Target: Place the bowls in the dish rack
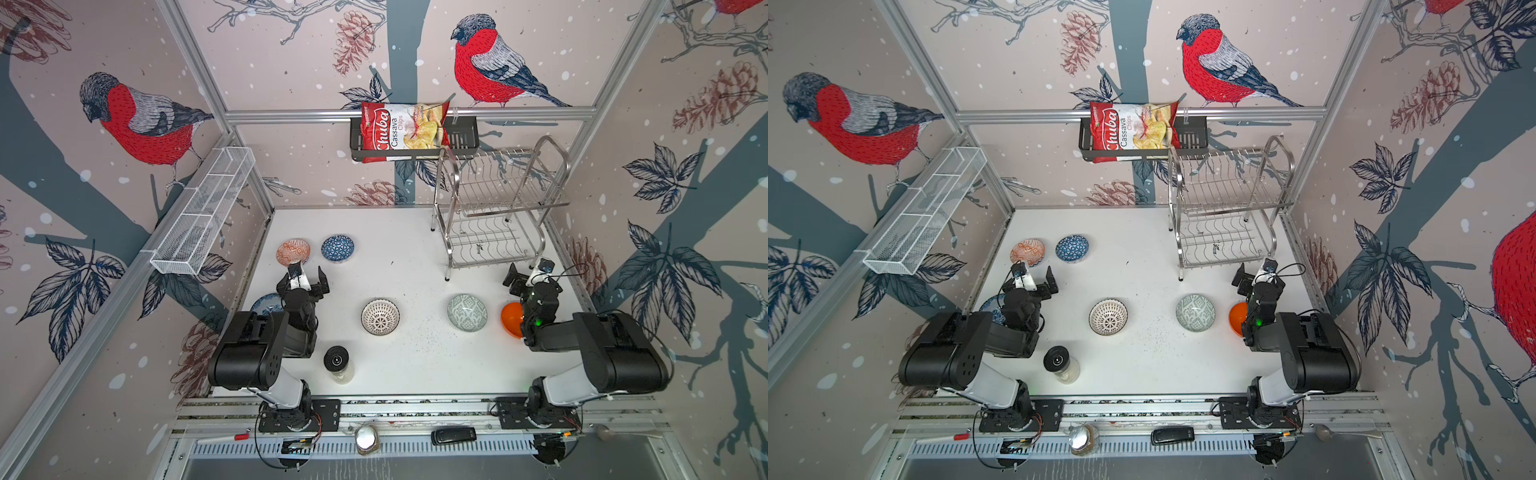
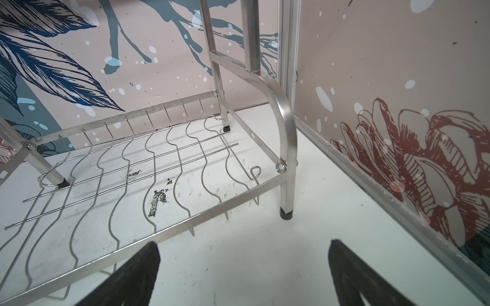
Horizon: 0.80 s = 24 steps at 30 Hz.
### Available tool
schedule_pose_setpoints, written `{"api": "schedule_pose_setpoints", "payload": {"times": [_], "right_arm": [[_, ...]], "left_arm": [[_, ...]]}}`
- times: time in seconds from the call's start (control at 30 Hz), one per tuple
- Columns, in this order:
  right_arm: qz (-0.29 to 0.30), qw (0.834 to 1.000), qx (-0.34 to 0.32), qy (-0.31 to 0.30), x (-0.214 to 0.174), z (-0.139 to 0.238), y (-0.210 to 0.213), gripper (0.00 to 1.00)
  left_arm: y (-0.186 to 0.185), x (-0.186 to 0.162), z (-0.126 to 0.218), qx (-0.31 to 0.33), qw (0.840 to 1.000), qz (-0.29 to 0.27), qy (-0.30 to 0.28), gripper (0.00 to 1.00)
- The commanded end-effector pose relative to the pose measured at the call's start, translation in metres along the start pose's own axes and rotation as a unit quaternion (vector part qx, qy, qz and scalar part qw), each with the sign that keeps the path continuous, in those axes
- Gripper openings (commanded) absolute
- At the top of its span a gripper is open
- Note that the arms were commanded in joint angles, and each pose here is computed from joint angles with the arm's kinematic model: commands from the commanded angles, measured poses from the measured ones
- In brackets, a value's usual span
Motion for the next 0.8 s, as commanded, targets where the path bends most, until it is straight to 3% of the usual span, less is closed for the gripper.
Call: {"api": "schedule_pose_setpoints", "payload": {"times": [0.0, 0.63, 0.77], "right_arm": [[0.001, 1.0, -0.001, -0.019, 0.009, 0.001, -0.001, 1.0], [0.0, 1.0, 0.0, -0.02, 0.009, 0.001, -0.001, 1.0], [-0.024, 0.998, -0.055, -0.022, 0.02, 0.004, -0.019, 0.99]], "left_arm": [[-0.002, 0.01, 0.0, -0.005, 1.0, 0.003, -0.024, 0.99], [-0.002, 0.011, 0.0, -0.005, 1.0, 0.004, -0.024, 0.99], [-0.002, 0.013, 0.0, -0.003, 1.0, 0.004, -0.027, 0.99]]}}
Point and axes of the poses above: each gripper's point midway between its finger pads, its own z axis back along the fingers, its own y axis along the line the jaws close on, x = y × z, the point moved 3 cm from there along z, back along the fingers, and after that the axes turned 9 degrees about z, right-handed, at the moved point
